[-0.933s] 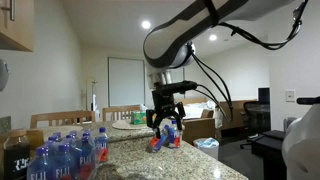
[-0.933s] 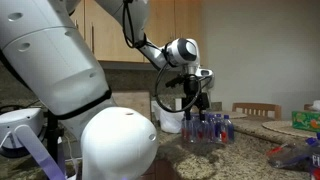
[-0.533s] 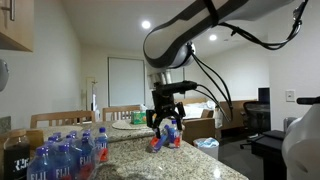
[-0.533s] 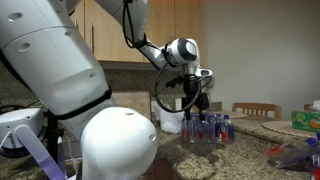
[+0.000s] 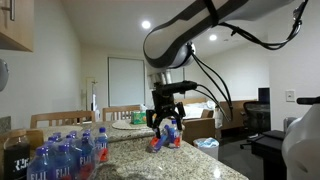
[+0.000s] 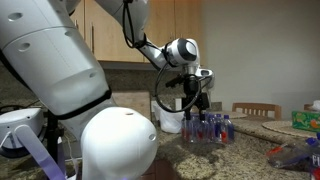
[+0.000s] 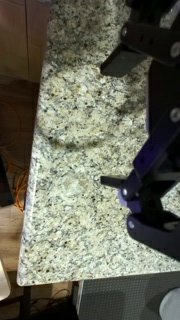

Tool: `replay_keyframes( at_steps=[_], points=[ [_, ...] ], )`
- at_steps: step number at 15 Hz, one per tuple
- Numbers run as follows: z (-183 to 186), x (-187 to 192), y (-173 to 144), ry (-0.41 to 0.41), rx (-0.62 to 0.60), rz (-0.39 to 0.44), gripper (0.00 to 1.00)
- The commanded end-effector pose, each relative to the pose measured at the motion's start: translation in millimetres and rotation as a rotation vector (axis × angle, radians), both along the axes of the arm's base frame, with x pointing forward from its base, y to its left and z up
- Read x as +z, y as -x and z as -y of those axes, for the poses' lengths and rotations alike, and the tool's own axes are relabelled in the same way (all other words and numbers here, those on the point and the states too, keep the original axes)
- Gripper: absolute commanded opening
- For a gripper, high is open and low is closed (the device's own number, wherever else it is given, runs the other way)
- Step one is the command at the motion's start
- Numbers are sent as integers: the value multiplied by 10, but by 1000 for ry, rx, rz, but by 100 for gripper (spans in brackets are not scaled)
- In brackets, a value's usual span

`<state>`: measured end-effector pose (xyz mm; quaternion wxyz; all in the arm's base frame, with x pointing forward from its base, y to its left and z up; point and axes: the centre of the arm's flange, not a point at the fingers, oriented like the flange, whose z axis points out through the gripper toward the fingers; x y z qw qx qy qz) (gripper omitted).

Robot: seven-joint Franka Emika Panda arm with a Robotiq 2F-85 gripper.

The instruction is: Put three bottles of water a step above

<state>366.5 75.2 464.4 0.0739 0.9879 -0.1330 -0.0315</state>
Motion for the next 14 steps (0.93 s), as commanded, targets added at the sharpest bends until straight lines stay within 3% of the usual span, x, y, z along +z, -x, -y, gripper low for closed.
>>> replay_keyframes(
  at_steps=[1, 7, 14],
  points=[
    [0, 0, 0, 0, 0, 0, 100],
    [0, 0, 0, 0, 0, 0, 100],
    [10, 16, -47, 2, -42, 62, 100]
  ],
)
